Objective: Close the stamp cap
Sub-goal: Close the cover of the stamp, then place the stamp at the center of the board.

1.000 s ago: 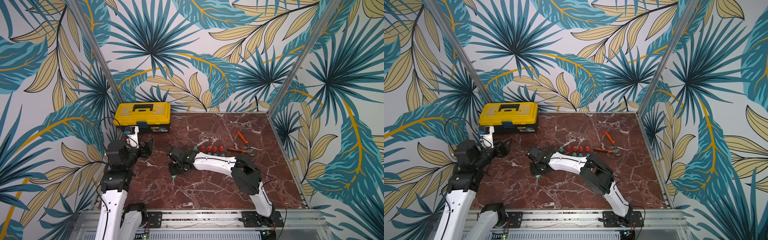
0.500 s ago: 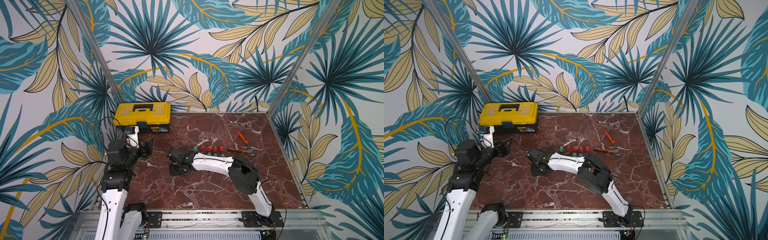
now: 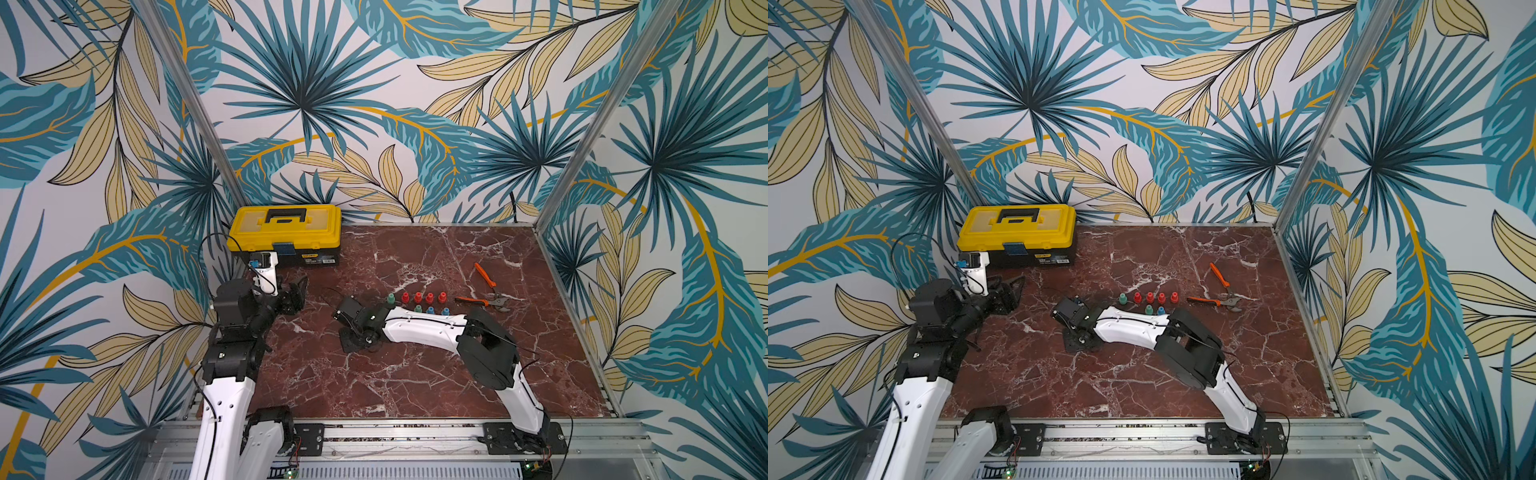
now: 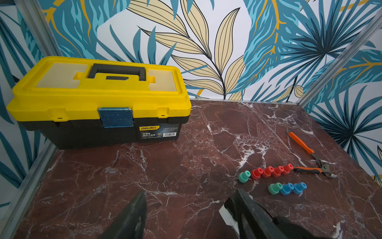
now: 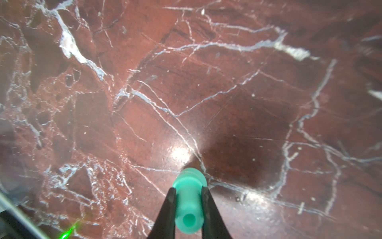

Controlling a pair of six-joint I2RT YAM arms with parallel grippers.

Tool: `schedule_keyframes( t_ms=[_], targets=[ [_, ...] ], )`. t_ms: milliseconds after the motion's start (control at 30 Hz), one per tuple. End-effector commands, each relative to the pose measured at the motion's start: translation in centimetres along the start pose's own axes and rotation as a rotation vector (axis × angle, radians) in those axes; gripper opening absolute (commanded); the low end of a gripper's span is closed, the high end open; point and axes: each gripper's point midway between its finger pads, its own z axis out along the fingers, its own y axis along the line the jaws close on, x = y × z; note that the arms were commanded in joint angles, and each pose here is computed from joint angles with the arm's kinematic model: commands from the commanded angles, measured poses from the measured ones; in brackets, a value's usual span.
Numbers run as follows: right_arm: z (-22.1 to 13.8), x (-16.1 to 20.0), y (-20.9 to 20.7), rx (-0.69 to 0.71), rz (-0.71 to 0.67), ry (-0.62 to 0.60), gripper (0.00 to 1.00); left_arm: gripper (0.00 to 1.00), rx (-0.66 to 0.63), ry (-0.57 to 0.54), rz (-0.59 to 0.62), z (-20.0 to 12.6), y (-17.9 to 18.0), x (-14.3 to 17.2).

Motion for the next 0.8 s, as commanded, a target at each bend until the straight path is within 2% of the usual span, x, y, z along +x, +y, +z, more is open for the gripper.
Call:
schedule_keyframes(
  t_ms=[0, 133, 367, 600, 767],
  targets=[
    [1.0, 3.8, -6.4, 0.277, -0.104, 0.102, 0.04, 0.69, -0.002, -0.002, -0.009, 0.0, 0.1, 0.0],
    [0.9, 4.6, -7.8, 0.376, -0.183, 0.114, 0.03, 0.69, -0.001, 0.001, -0.012, 0.0, 0.1, 0.1],
    [1.5, 5.7, -8.5, 0.438, -0.247, 0.141, 0.03, 0.69, -0.003, 0.003, -0.012, 0.1, 0.2, 0.1],
    [1.1, 5.1, -8.0, 0.416, -0.238, 0.131, 0.03, 0.69, 0.007, 0.006, -0.008, 0.2, 0.0, 0.1],
    [-0.6, 2.6, -8.0, 0.37, -0.188, 0.1, 0.03, 0.69, 0.008, 0.014, -0.008, 0.4, 0.1, 0.2]
  ],
)
